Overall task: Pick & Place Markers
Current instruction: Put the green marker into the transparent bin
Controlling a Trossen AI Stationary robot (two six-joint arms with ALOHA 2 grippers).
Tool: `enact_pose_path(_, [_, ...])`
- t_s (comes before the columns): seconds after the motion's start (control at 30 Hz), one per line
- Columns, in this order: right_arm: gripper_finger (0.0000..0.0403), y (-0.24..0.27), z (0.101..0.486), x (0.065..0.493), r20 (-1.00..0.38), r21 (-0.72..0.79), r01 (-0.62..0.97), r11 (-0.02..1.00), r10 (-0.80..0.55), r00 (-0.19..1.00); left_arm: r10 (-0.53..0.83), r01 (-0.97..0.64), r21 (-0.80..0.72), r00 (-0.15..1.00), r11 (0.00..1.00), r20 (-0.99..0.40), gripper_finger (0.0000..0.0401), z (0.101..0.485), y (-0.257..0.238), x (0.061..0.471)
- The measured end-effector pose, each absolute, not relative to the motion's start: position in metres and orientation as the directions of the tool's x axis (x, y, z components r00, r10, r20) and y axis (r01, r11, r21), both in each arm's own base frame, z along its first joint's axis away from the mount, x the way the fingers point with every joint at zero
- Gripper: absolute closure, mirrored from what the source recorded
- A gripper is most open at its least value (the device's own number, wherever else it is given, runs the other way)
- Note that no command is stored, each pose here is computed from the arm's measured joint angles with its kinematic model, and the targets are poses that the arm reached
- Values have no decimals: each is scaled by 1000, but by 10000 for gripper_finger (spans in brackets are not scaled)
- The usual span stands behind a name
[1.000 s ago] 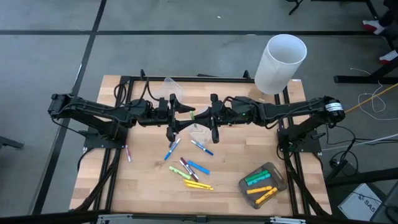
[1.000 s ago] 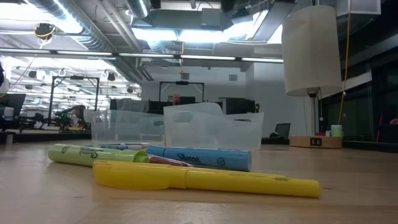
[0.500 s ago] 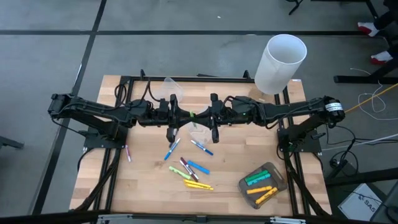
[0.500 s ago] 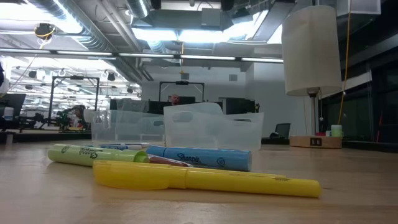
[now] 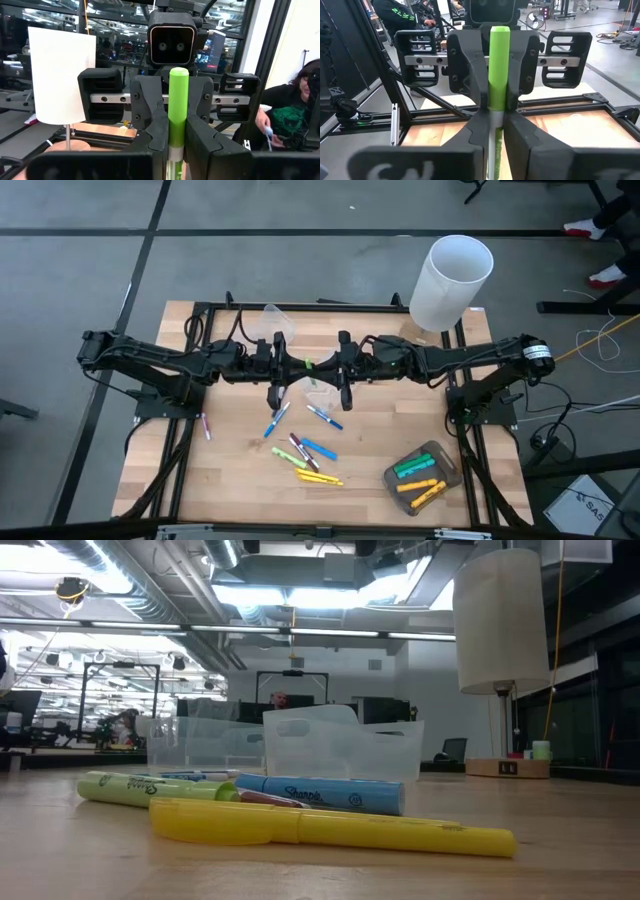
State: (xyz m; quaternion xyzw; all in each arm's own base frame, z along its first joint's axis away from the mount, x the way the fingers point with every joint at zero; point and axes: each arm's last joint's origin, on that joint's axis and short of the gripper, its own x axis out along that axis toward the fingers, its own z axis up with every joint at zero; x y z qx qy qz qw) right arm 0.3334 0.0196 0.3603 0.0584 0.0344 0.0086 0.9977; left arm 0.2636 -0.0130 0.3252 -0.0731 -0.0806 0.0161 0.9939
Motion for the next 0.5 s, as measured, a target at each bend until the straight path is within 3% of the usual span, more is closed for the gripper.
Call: enact_pose_path(0.5, [267, 20, 360, 333, -70, 148, -27, 989, 38, 997, 47, -25, -139, 987, 990, 157, 367, 325, -13, 264])
